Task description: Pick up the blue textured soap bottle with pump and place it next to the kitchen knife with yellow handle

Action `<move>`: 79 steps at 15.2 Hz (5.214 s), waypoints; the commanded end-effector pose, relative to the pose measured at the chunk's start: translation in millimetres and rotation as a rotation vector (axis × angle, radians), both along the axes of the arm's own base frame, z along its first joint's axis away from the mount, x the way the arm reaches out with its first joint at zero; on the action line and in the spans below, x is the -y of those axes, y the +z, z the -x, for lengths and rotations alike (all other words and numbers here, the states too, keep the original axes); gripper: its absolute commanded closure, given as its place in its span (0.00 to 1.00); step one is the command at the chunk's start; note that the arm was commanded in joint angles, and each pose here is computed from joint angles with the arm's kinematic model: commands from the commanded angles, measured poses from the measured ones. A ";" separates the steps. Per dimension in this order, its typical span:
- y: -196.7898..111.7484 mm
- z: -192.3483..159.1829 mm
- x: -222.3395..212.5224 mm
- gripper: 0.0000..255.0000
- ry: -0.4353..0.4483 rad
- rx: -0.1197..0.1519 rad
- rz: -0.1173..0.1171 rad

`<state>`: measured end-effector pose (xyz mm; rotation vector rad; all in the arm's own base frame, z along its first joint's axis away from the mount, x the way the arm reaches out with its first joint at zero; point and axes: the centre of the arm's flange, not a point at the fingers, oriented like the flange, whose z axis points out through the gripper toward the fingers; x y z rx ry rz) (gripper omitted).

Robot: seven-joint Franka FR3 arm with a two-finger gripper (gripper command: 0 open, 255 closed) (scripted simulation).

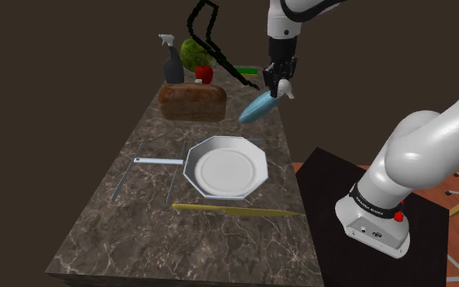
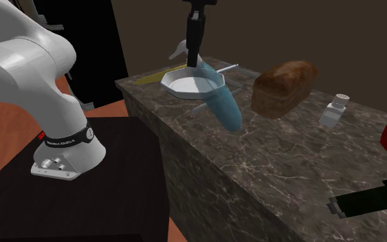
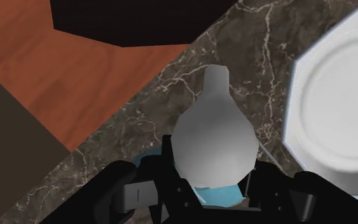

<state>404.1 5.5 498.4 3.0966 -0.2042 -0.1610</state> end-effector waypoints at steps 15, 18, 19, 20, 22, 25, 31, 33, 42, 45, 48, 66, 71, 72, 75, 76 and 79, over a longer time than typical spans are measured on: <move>5.1 -11.6 -211.2 1.00 -0.001 0.000 0.000; 6.3 -14.7 -250.6 1.00 -0.001 0.000 0.000; 6.7 -15.8 -263.8 1.00 -0.001 0.000 0.000; 7.1 -16.8 -276.9 1.00 -0.001 0.000 0.000; 7.8 -18.9 -303.2 1.00 -0.001 0.000 0.000; 9.0 -22.1 -342.7 1.00 -0.001 0.000 0.000; 11.3 -28.3 -421.6 1.00 -0.001 0.000 0.000; 12.1 -30.4 -447.9 1.00 -0.001 0.000 0.000; 15.9 -40.6 -575.8 1.00 -0.001 0.000 0.000; 0.0 -40.6 -575.8 1.00 -0.001 0.000 0.000; -15.8 -40.6 -575.8 1.00 -0.001 0.000 0.000; -110.9 -40.6 -575.8 1.00 -0.001 0.000 0.000; -128.0 -40.6 -575.8 1.00 -0.001 0.000 0.000; -128.0 -40.6 -575.8 1.00 -0.001 0.000 0.000; -128.0 -40.6 -575.8 1.00 -0.001 0.000 0.000; -128.0 -40.6 -575.8 1.00 -0.001 0.000 0.000; -129.9 -39.6 -577.2 0.00 -0.001 0.000 0.000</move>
